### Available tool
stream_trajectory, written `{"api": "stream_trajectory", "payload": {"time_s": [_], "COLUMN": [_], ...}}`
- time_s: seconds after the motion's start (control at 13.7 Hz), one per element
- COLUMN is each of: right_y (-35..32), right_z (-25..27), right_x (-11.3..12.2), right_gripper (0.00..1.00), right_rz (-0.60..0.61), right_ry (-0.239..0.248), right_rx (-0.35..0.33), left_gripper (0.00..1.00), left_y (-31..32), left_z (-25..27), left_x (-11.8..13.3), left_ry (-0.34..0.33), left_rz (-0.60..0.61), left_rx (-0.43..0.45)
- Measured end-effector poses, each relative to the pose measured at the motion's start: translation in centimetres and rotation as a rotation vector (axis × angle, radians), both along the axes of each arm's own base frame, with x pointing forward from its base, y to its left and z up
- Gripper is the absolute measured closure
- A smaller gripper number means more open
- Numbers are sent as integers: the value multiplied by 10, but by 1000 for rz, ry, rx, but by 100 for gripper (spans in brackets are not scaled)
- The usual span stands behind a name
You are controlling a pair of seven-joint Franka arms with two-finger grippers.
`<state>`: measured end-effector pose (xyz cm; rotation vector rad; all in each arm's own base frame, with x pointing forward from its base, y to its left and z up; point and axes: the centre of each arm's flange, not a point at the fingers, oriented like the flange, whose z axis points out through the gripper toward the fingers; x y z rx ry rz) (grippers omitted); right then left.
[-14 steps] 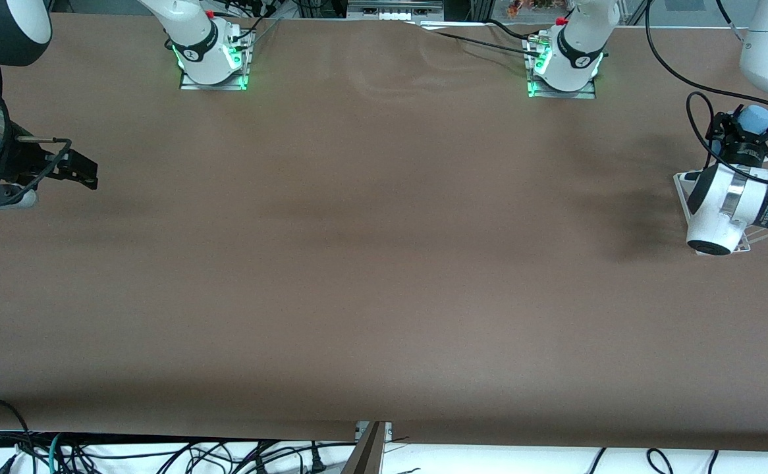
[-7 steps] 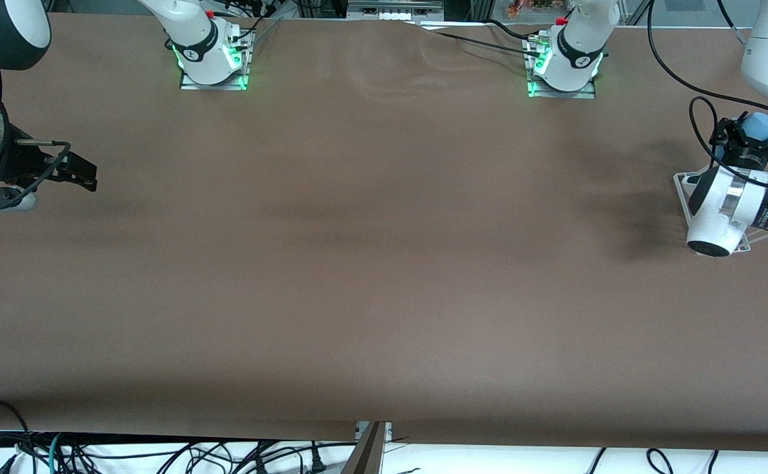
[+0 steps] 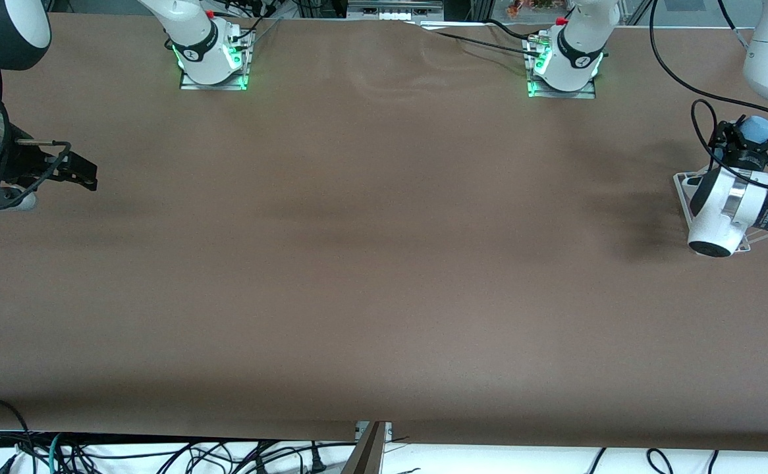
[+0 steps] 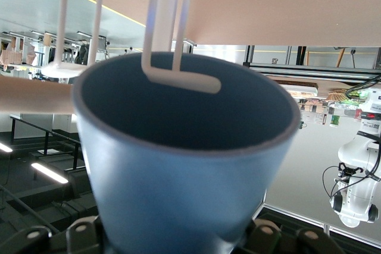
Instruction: Transfer cup to left arm and place on rack
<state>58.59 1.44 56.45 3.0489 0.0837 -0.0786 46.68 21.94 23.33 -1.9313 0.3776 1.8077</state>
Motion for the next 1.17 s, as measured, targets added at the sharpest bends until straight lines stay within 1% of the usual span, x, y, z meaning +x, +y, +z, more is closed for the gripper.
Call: {"api": "stream_trajectory", "payload": {"time_s": [0.07, 0.15, 0.29, 0.37, 0.51, 0.66, 0.81, 0.88, 1.03, 1.17], "right_y": [0, 0, 0, 0, 0, 0, 1, 1, 1, 1], "right_z": [0, 0, 0, 0, 1, 1, 3, 3, 4, 4], "right_x": [0, 0, 0, 0, 0, 1, 1, 1, 1, 1], "right_gripper": [0, 0, 0, 0, 0, 0, 0, 0, 0, 0], "right_rz": [0, 0, 0, 0, 1, 1, 2, 3, 2, 2], "right_ry": [0, 0, -2, -3, -4, -5, -9, -10, -11, -11], "right_rx": [0, 0, 0, 0, 0, 0, 1, 1, 1, 1], "left_gripper": [28, 22, 4, 0, 0, 0, 0, 0, 0, 0], "left_y": [-1, -1, -3, -5, -11, -13, -14, -17, -34, -69], "left_z": [0, 0, 2, 3, 7, 17, 35, 49, 90, 142], "left_x": [0, 1, 3, 5, 11, 21, 37, 48, 74, 95], "left_ry": [-2, -3, -8, -11, -18, -40, -94, -139, -258, -368], "left_rz": [-1, -3, -6, -11, -19, -20, 2, 40, 108, 138], "left_rx": [1, 2, 5, 6, 13, 24, 23, 2, -66, -154]}}
